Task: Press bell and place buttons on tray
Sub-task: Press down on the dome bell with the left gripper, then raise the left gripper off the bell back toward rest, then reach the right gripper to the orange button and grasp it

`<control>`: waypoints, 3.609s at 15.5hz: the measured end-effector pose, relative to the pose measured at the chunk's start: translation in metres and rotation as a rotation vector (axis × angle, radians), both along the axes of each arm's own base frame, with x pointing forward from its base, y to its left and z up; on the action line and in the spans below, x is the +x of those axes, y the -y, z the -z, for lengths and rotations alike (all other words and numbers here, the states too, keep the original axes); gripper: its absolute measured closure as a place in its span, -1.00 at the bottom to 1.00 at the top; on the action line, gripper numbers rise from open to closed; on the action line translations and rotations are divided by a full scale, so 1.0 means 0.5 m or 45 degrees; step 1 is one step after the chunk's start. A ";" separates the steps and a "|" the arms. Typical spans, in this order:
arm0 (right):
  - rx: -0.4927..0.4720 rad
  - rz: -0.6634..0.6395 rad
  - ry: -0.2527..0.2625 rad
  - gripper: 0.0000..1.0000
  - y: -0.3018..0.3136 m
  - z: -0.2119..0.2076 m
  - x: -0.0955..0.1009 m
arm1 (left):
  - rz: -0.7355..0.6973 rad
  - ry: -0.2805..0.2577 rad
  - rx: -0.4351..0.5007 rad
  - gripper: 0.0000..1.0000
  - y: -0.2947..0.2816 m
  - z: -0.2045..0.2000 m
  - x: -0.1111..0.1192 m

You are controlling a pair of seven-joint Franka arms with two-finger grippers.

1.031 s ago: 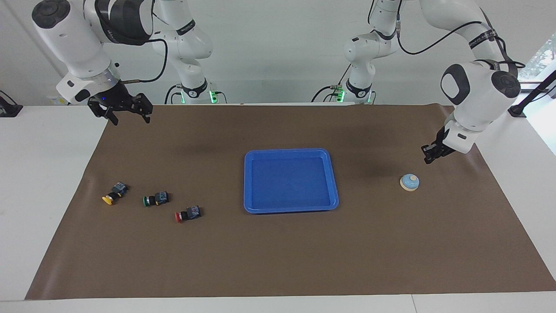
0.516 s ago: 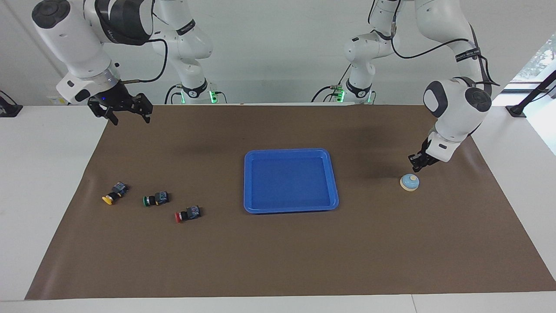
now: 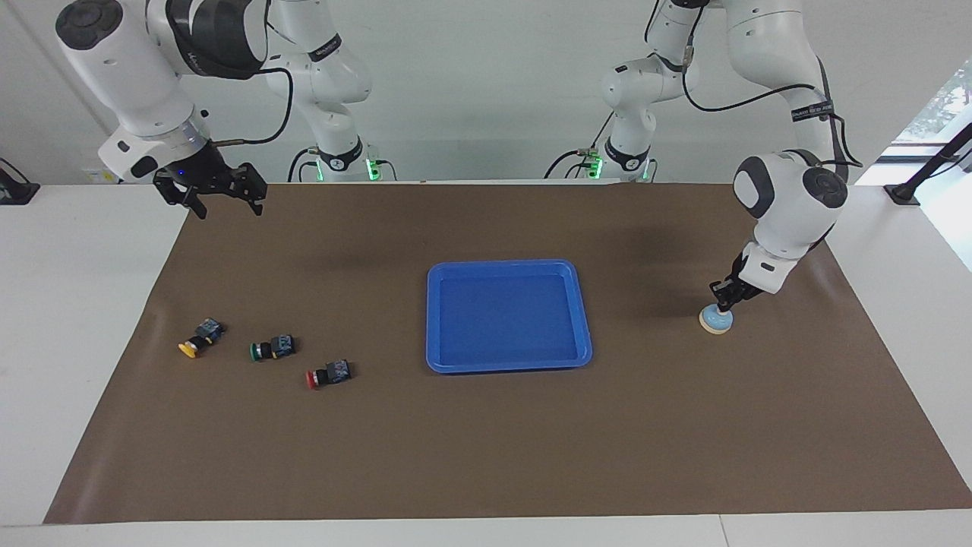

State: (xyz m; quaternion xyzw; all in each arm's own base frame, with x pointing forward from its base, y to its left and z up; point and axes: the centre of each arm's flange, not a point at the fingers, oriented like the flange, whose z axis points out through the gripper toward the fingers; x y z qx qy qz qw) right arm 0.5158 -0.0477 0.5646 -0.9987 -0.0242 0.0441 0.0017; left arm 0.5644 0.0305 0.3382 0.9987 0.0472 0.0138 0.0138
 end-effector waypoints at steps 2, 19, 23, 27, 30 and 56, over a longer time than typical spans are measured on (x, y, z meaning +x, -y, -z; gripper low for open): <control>0.000 0.000 0.000 -1.00 0.000 0.000 0.000 | 0.000 0.009 0.000 0.98 0.000 0.000 0.001; 0.000 0.021 0.007 -1.00 0.018 -0.003 -0.001 | 0.054 -0.099 0.009 -0.78 0.043 -0.280 0.035; -0.002 0.064 0.063 -1.00 0.081 -0.003 0.001 | 0.053 -0.104 0.030 -1.00 0.048 -0.372 -0.018; -0.009 0.094 0.099 -1.00 0.099 0.069 0.039 | 0.058 -0.117 0.039 -1.00 0.056 -0.409 -0.046; -0.020 0.156 0.153 -1.00 0.152 0.183 0.105 | 0.059 -0.130 0.043 -1.00 0.058 -0.423 -0.060; -0.042 0.549 0.210 -0.96 0.288 0.526 0.121 | 0.081 -0.150 0.031 -1.00 0.072 -0.438 -0.074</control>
